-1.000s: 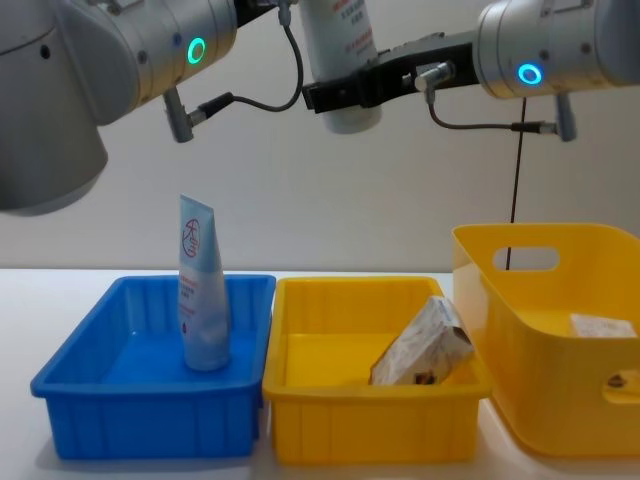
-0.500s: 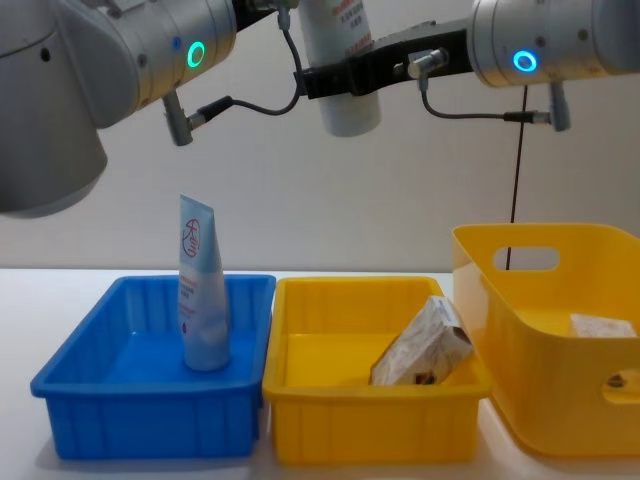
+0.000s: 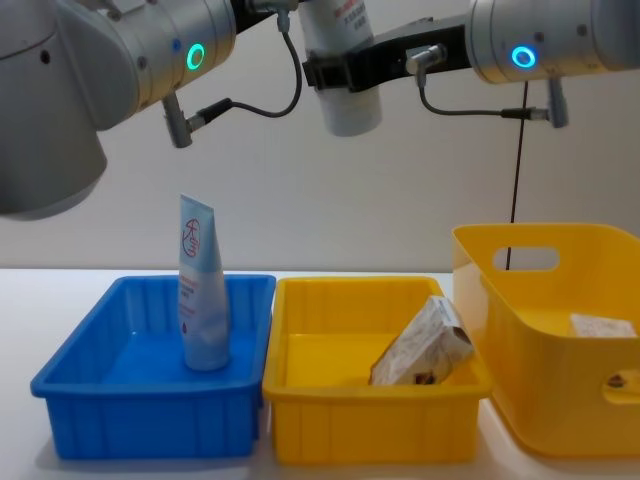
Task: Bimanual collaborative sorting of washing and personal care products
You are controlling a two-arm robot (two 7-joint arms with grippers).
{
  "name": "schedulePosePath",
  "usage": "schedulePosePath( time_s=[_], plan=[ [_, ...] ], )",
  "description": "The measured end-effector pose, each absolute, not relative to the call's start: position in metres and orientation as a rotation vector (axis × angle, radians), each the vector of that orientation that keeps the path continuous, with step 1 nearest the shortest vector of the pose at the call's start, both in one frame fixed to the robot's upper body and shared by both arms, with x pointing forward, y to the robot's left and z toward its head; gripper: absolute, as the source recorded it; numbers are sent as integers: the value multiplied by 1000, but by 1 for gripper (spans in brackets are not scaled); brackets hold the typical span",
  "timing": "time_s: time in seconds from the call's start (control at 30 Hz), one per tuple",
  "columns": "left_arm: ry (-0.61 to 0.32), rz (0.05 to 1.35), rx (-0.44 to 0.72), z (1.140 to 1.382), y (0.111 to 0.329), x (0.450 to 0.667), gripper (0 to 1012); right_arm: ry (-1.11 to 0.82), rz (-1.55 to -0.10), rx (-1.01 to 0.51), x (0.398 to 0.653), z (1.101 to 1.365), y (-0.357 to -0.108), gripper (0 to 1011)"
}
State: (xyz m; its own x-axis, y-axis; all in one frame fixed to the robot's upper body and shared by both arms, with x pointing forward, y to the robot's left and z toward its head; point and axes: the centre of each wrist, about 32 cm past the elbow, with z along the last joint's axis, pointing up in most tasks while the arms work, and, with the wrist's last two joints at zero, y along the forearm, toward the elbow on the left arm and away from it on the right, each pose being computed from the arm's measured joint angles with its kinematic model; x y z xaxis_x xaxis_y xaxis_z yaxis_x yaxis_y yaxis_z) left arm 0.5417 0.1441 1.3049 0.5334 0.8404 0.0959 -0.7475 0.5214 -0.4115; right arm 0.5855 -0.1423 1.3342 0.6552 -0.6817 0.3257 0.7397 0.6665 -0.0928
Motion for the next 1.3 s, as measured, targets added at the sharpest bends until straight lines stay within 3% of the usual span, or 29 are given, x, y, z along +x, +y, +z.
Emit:
schedulePosePath(
  time_s=[0.4, 0.77, 1.3],
  plan=[
    [-299, 969, -340, 1305, 144, 542, 195, -274, -811, -224, 585, 1335, -142, 345],
    [-299, 970, -340, 1305, 144, 542, 198, -274, -811, -223, 585, 1335, -142, 339],
    [-299, 971, -338, 1305, 144, 542, 660, -277, -813, -221, 585, 1336, -143, 241]
  ],
)
